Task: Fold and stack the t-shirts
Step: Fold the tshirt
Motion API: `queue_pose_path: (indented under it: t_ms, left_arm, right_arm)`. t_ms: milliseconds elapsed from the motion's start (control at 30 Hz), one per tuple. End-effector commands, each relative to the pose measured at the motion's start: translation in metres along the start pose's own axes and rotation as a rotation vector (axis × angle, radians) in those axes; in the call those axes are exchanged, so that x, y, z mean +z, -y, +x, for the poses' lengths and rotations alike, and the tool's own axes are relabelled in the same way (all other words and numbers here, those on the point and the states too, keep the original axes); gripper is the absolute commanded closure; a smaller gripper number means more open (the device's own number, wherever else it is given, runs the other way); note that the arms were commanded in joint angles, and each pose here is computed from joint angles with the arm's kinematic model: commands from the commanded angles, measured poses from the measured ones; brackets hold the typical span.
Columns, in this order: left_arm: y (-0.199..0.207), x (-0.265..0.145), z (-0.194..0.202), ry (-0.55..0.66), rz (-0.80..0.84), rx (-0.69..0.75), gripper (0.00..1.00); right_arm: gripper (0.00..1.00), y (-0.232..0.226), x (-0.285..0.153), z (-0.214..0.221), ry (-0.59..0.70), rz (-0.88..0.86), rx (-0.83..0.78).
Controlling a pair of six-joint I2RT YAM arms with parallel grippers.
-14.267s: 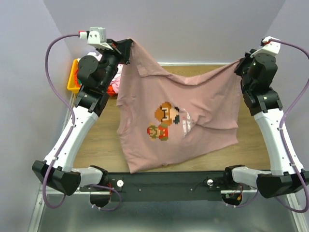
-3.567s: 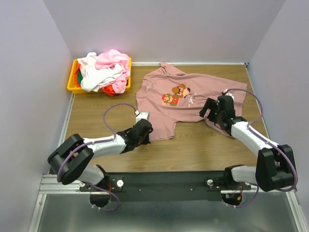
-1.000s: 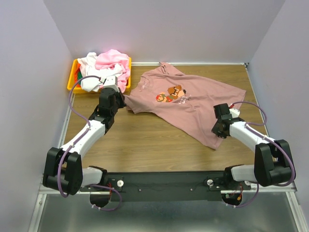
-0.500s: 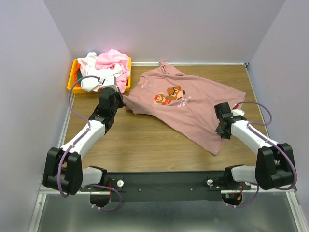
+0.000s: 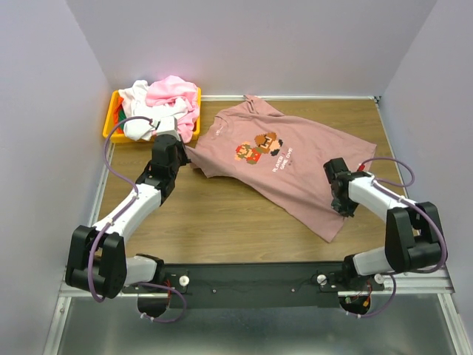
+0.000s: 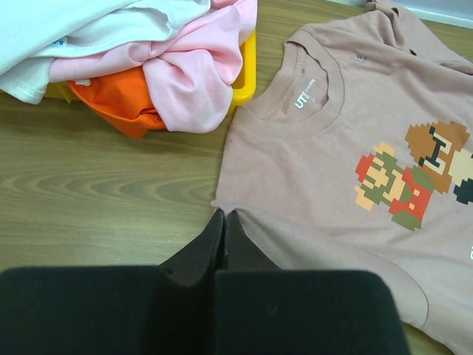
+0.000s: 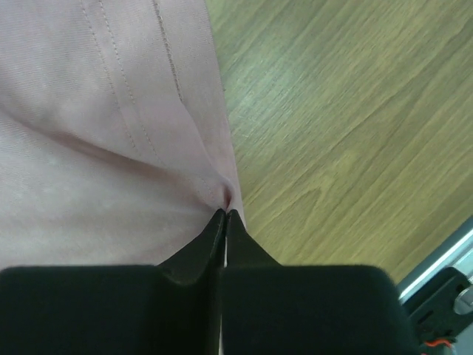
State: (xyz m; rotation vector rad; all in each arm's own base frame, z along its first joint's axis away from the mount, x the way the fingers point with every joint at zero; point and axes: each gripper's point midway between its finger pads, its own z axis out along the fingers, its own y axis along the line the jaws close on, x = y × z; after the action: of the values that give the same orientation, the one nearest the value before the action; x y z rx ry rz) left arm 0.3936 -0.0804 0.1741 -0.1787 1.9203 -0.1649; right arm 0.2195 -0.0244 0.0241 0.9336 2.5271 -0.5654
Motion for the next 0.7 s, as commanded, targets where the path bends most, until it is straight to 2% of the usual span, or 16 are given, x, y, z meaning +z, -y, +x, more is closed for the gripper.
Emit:
queue_pose_path:
  t_ms: [0, 67, 100, 200, 300, 433, 667]
  left_arm:
    - [-0.004, -0.002, -0.011, 0.038, -0.015, 0.002, 1.00]
    - [-0.002, -0.004, -0.011, 0.041, -0.001, 0.000, 1.00]
    - [0.000, -0.005, -0.013, 0.045, 0.006, -0.001, 1.00]
    - [0.004, -0.006, -0.012, 0.043, 0.025, -0.002, 1.00]
    - [0.008, -0.007, -0.012, 0.045, 0.035, 0.001, 1.00]
    - [0.013, -0.010, -0.011, 0.047, 0.049, 0.009, 1.00]
    - [0.019, -0.012, -0.011, 0.048, 0.068, 0.012, 1.00]
  right_arm:
    - [0.81, 0.012, 0.000, -0.005, 0.008, 0.083, 0.003]
    - [0.56, 0.009, -0.004, -0.007, 0.008, 0.058, 0.007]
    - [0.39, 0.007, -0.007, -0.008, 0.006, 0.040, 0.006]
    - [0.26, -0.004, -0.024, -0.019, 0.026, -0.054, 0.019]
    - [0.23, -0.017, -0.045, -0.035, 0.070, -0.164, 0.059]
    - [0.24, -0.050, -0.055, -0.033, 0.045, -0.354, 0.017]
    - [0.24, -0.065, -0.029, -0.022, 0.010, -0.334, -0.015]
